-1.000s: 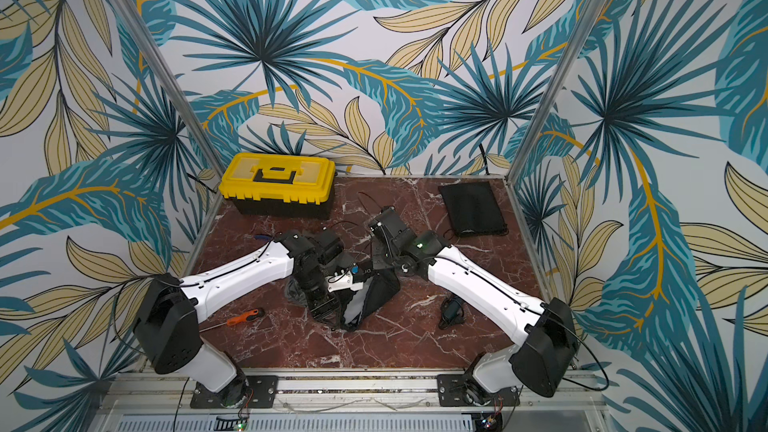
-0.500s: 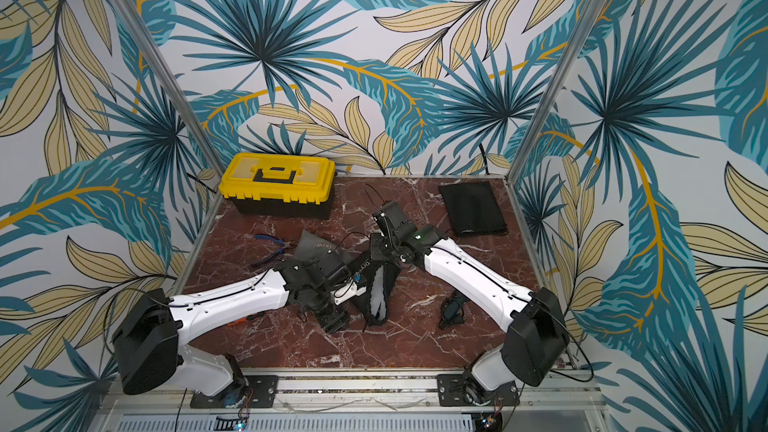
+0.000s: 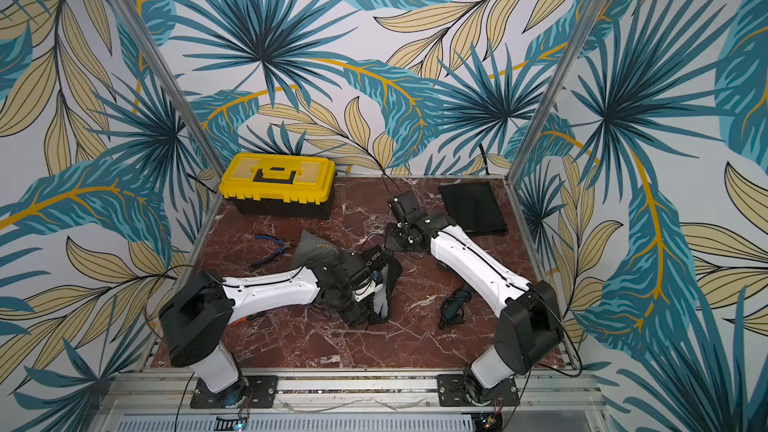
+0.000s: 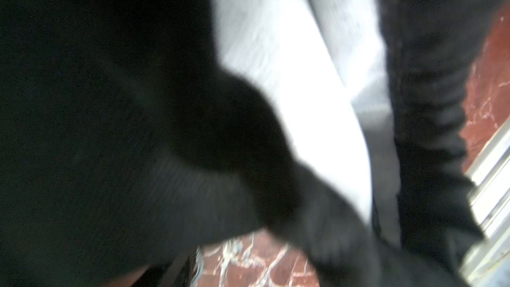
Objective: Pack away hair dryers
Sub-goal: Adjust the drawstring bag at the center of the board.
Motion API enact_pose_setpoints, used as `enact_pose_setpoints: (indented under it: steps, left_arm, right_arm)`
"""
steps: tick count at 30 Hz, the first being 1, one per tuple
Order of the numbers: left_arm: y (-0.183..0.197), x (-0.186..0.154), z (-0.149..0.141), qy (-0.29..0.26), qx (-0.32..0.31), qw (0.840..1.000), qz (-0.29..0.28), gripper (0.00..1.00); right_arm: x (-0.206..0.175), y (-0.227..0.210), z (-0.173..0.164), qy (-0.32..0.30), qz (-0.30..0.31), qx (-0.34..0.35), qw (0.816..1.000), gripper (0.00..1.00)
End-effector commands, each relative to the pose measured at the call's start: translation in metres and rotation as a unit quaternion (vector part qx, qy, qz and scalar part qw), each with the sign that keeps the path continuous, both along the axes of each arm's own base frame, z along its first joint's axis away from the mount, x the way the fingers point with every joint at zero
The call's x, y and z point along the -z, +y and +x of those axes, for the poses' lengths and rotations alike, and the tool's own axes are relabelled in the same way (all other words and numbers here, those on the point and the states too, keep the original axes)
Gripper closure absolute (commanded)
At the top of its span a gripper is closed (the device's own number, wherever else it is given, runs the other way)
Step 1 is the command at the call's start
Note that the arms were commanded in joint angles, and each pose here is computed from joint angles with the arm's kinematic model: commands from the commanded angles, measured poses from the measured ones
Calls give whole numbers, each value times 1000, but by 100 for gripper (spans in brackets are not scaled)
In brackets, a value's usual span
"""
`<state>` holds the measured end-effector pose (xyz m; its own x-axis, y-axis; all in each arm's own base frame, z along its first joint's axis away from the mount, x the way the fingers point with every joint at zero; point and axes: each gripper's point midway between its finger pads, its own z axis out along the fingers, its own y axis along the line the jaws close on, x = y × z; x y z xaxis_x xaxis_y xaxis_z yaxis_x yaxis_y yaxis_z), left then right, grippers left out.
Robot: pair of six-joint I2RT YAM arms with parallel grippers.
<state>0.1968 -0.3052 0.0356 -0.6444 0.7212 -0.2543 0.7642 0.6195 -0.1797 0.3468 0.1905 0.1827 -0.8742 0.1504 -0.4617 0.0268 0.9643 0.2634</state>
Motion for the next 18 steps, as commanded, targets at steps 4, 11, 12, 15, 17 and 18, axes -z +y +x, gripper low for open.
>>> enact_pose_setpoints:
  steps: [4, 11, 12, 15, 17, 18]
  left_arm:
    - [-20, -10, 58, -31, -53, 998, -34, 33]
    - [-12, -31, 123, -88, -86, 992, -26, 34]
    - [-12, -34, 120, -85, -76, 993, -26, 34]
    - [-7, -45, 102, -67, -53, 996, -34, 34]
    - [-3, -53, 89, -60, -36, 997, -44, 34]
    - [0, -59, 82, -58, -27, 997, -50, 34]
  right_arm:
    - [-16, -20, -16, -9, -17, 7, 1000, 100]
    - [-6, -30, -22, 4, -22, 15, 1000, 100]
    - [-5, -30, -22, 6, -20, 15, 1000, 100]
    - [-1, -31, -21, 9, -21, 15, 1000, 100]
    - [1, -32, -19, 10, -20, 15, 1000, 100]
    - [1, -31, -18, 10, -17, 13, 1000, 100]
